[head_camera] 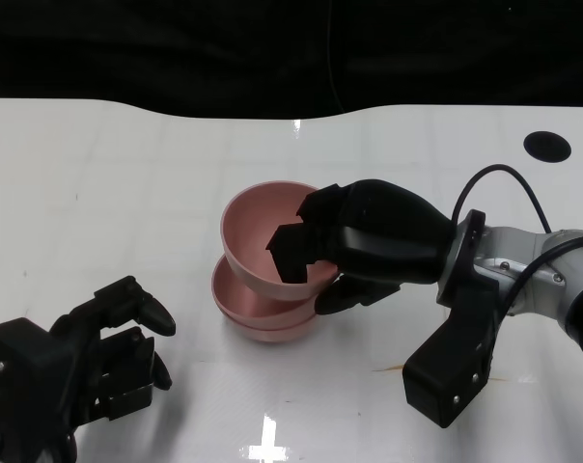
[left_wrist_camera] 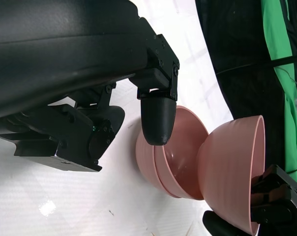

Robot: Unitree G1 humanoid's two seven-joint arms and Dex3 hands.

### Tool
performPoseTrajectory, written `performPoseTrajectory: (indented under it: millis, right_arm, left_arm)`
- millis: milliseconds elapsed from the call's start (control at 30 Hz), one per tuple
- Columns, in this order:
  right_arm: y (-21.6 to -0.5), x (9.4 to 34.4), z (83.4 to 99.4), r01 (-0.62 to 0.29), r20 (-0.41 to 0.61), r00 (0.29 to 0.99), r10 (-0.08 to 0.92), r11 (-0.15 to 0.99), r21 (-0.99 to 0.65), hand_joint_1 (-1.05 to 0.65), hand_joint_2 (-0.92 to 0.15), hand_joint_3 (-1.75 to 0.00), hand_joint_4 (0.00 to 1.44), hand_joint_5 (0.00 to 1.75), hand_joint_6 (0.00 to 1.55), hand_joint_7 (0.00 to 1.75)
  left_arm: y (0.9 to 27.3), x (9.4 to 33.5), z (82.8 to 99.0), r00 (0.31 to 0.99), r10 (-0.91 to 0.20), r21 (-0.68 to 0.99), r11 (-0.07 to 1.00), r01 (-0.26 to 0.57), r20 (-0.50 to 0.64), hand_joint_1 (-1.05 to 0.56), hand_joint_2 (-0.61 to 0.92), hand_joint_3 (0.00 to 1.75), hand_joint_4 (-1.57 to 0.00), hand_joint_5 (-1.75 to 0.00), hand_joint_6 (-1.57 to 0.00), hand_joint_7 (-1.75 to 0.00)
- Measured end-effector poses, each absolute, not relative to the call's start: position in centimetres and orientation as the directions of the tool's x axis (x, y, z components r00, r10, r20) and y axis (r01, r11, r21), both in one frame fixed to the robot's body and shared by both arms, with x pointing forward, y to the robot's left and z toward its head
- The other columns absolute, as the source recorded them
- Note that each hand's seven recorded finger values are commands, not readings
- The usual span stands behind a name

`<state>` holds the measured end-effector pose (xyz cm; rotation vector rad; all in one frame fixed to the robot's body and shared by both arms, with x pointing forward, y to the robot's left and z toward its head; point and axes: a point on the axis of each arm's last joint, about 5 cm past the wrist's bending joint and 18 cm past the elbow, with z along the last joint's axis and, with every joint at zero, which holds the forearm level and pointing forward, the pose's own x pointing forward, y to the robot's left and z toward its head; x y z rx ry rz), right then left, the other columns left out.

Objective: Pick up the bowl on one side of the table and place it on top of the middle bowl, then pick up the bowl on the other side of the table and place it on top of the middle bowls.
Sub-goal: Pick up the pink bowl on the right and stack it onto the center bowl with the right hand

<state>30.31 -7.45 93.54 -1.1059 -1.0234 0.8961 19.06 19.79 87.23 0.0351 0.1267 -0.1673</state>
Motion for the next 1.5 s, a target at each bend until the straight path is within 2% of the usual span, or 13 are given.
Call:
performPoseTrajectory:
  millis: [267,367,533,967,1500]
  right_arm:
    - [-7.5,30.3,93.4,-0.071,0.187,0.292,0.938,0.216,-0.974,-0.22,-0.85,-0.23,0.88,1.75,0.63,1.75]
    - [-7.3,30.3,93.5,-0.072,0.185,0.290,0.939,0.215,-0.974,-0.22,-0.83,-0.21,0.88,1.75,0.63,1.75]
    - [-6.9,30.4,93.6,-0.076,0.186,0.282,0.941,0.215,-0.974,-0.21,-0.84,-0.22,0.89,1.75,0.63,1.75]
    - [-6.0,30.3,93.7,-0.060,0.178,0.259,0.949,0.200,-0.978,-0.20,-0.82,-0.19,0.91,1.75,0.64,1.75]
    - [-6.1,30.4,92.4,-0.071,0.110,0.337,0.935,0.142,-0.987,-0.16,-0.81,-0.18,0.90,1.75,0.66,1.75]
  left_arm:
    - [19.8,19.0,87.4,0.977,-0.164,0.036,0.985,0.170,-0.134,0.22,0.79,1.04,-0.69,-1.75,-0.50,-1.75]
    - [19.8,19.0,87.4,0.978,-0.158,0.037,0.986,0.165,-0.133,0.23,0.77,1.09,-0.75,-1.75,-0.55,-1.75]
    - [19.6,19.0,87.4,0.979,-0.155,0.031,0.987,0.161,-0.135,0.25,0.77,1.11,-0.76,-1.75,-0.56,-1.75]
    - [19.1,19.0,87.6,0.979,-0.154,0.024,0.987,0.159,-0.135,0.22,0.77,1.08,-0.73,-1.75,-0.54,-1.75]
    - [19.2,18.8,87.6,0.979,-0.153,0.032,0.987,0.159,-0.138,0.24,0.84,0.97,-0.74,-1.75,-0.54,-1.75]
